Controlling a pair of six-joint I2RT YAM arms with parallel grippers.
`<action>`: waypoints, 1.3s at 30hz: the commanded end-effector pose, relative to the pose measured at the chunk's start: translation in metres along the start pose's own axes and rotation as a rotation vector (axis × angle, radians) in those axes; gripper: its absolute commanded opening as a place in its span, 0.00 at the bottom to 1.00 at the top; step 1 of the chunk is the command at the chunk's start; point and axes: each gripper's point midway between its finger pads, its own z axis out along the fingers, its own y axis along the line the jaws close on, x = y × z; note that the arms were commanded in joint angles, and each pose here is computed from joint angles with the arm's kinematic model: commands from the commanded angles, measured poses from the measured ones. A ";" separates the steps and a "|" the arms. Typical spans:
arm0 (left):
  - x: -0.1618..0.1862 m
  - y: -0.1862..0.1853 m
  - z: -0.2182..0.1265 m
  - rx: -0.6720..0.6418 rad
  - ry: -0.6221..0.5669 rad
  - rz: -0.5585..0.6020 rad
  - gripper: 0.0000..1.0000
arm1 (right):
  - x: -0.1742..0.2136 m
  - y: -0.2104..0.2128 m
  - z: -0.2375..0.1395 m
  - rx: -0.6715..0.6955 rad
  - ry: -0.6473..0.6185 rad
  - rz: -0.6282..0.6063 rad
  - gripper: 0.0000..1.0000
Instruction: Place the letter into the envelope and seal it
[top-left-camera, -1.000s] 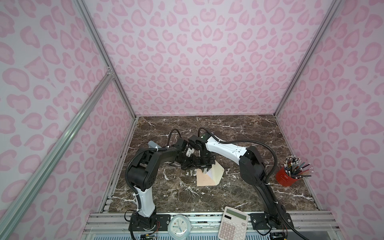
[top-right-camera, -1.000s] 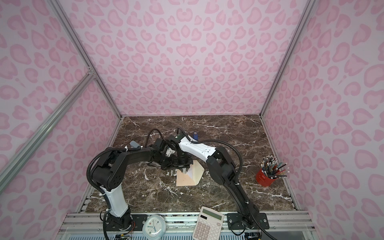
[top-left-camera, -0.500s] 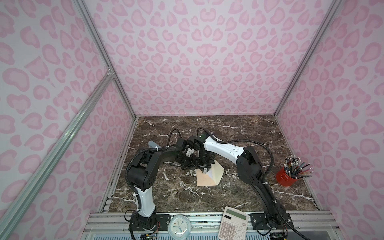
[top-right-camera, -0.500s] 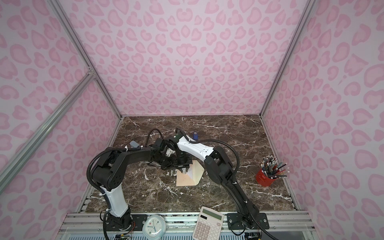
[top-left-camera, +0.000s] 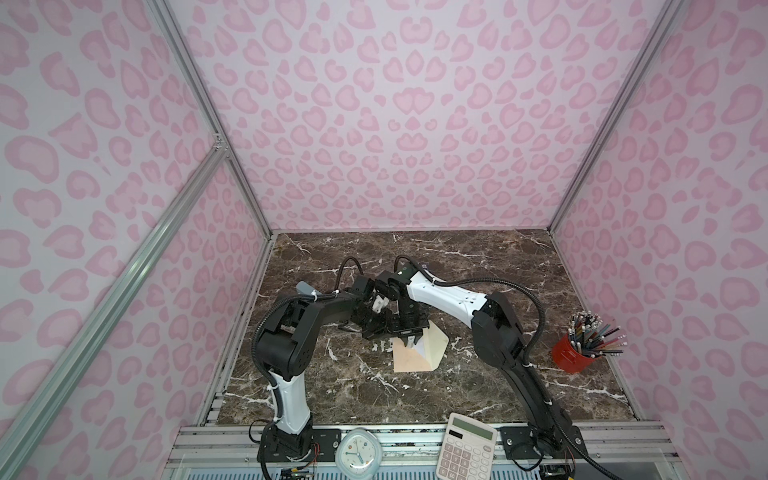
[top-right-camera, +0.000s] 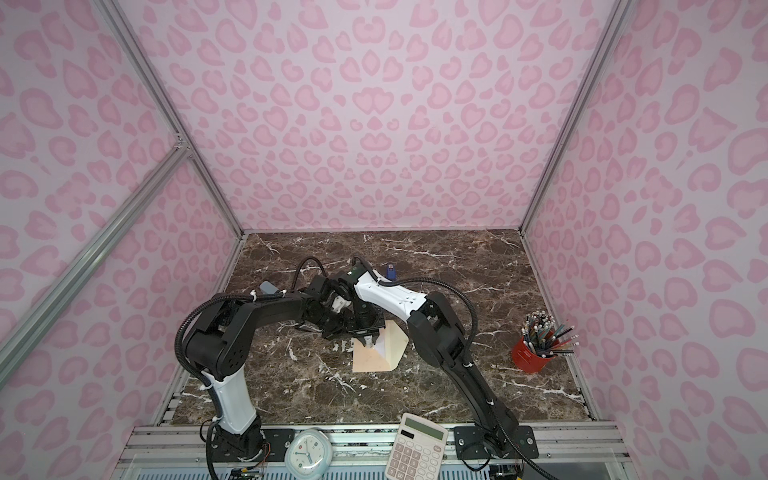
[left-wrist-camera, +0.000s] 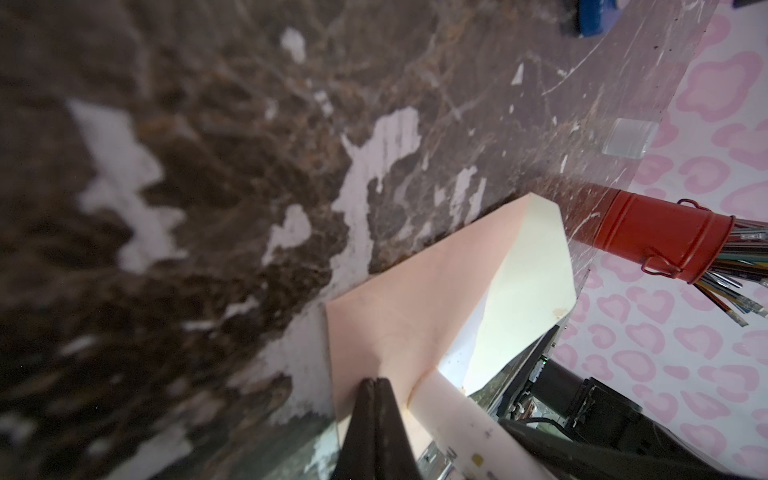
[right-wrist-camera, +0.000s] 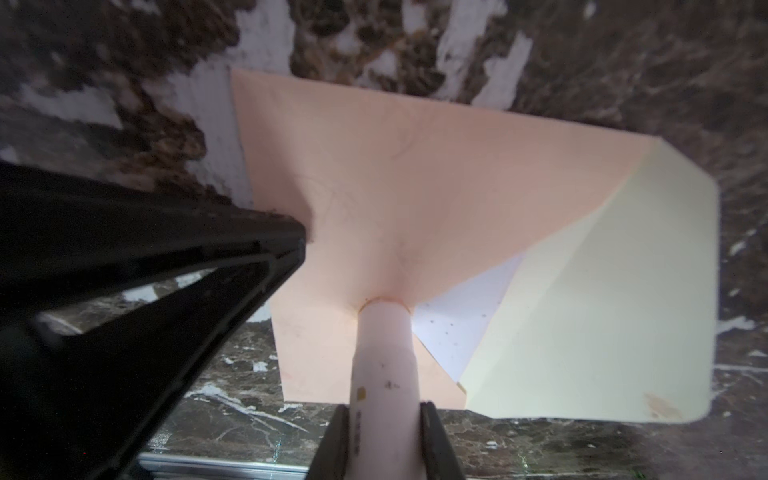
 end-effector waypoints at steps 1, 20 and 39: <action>0.000 0.005 0.001 -0.026 0.006 0.004 0.04 | -0.012 -0.017 0.021 0.106 -0.020 0.016 0.00; 0.002 0.011 0.003 -0.058 0.027 0.011 0.04 | -0.008 -0.010 -0.032 0.034 -0.069 -0.003 0.00; 0.002 0.009 0.000 -0.058 0.023 0.014 0.04 | 0.000 -0.017 -0.056 0.012 -0.093 -0.004 0.00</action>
